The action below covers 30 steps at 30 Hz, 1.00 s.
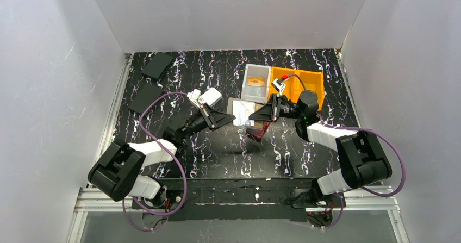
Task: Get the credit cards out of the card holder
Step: Remove the credit card from the card holder.
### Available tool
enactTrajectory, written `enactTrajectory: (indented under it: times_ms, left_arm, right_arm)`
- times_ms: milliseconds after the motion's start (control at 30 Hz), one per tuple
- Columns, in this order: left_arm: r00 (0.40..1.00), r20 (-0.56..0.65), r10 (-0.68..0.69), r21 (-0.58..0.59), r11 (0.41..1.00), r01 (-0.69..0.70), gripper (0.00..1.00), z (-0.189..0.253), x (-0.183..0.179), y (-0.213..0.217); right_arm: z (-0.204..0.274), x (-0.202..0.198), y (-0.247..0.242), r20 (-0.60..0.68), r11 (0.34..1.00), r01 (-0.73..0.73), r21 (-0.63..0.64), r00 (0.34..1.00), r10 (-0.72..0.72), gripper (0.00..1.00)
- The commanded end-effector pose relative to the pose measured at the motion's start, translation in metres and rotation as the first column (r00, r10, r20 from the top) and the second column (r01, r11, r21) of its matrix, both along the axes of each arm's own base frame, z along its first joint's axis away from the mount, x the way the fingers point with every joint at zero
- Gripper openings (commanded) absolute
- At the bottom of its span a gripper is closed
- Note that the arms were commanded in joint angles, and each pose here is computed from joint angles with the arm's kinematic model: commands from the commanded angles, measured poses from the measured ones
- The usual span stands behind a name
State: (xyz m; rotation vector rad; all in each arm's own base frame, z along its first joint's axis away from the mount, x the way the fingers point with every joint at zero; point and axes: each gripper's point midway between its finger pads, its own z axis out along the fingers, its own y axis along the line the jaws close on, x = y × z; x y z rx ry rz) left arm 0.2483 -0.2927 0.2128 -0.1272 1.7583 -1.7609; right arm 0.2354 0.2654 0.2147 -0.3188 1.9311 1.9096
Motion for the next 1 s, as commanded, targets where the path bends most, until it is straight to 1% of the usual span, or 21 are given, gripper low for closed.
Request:
enactTrajectory:
  times_ms: [0,33,100,167,233,300,333,367,400,467,567,667,733,767,967]
  left_arm:
    - [0.998,0.032,0.049,-0.026,0.999,-0.048,0.05,0.009,0.002,0.014]
    - [0.999,0.012,0.046,-0.018,0.999,-0.046,0.11,0.003,0.001,0.015]
    - [0.999,-0.028,0.04,0.004,0.999,-0.04,0.13,-0.01,-0.004,0.017]
    - [0.997,-0.07,0.035,0.032,0.999,-0.032,0.11,-0.028,-0.01,0.019]
    - [0.994,-0.1,0.041,0.058,0.998,-0.035,0.03,-0.043,-0.016,0.024]
    - [0.991,-0.121,0.058,0.091,0.995,-0.047,0.02,-0.059,-0.022,0.03]
    - [0.99,-0.127,0.07,0.108,0.993,-0.056,0.03,-0.066,-0.025,0.033]
    - [0.988,-0.134,0.08,0.125,0.99,-0.063,0.09,-0.073,-0.028,0.036]
    - [0.987,-0.138,0.087,0.141,0.988,-0.068,0.17,-0.079,-0.031,0.039]
    - [0.988,-0.129,0.089,0.163,0.984,-0.068,0.29,-0.084,-0.038,0.044]
    - [0.99,-0.113,0.083,0.194,0.979,-0.06,0.37,-0.086,-0.046,0.049]
    - [0.988,-0.11,0.106,0.244,0.967,-0.076,0.49,-0.093,-0.049,0.055]
    - [0.986,-0.114,0.118,0.259,0.962,-0.085,0.53,-0.097,-0.049,0.057]
    - [0.986,-0.117,0.118,0.266,0.96,-0.083,0.53,-0.099,-0.048,0.057]
    - [0.983,-0.171,0.071,0.301,0.953,-0.016,0.51,-0.112,-0.04,0.044]
  right_arm:
    - [0.012,0.003,-0.008,0.101,1.0,0.026,0.009,0.995,-0.027,0.01]
    - [0.005,0.004,-0.008,0.094,0.999,0.032,-0.009,0.995,-0.031,0.01]
    - [-0.014,0.003,-0.008,0.077,0.998,0.04,-0.057,0.996,-0.035,0.01]
    - [-0.036,-0.001,-0.006,0.062,0.993,0.031,-0.11,0.998,-0.024,0.01]
    - [-0.053,-0.007,0.0,0.047,0.989,0.008,-0.147,0.999,-0.001,0.01]
    - [-0.068,-0.013,0.009,0.033,0.983,-0.031,-0.181,0.999,0.038,0.01]
    - [-0.077,-0.017,0.013,0.023,0.979,-0.051,-0.2,0.998,0.057,0.01]
    - [-0.086,-0.019,0.016,0.013,0.973,-0.07,-0.218,0.997,0.075,0.01]
    - [-0.098,-0.022,0.019,-0.016,0.967,-0.09,-0.238,0.996,0.089,0.01]
    - [-0.114,-0.028,0.024,-0.046,0.957,-0.13,-0.259,0.991,0.122,0.01]
    - [-0.132,-0.04,0.034,-0.081,0.939,-0.193,-0.286,0.981,0.176,0.01]
    - [-0.147,-0.05,0.045,-0.102,0.916,-0.246,-0.316,0.969,0.225,0.01]
    - [-0.159,-0.052,0.049,-0.125,0.902,-0.273,-0.334,0.961,0.245,0.01]
    - [-0.163,-0.052,0.05,-0.139,0.898,-0.283,-0.338,0.958,0.249,0.01]
    - [-0.181,-0.051,0.052,-0.188,0.88,-0.32,-0.352,0.945,0.268,0.04]
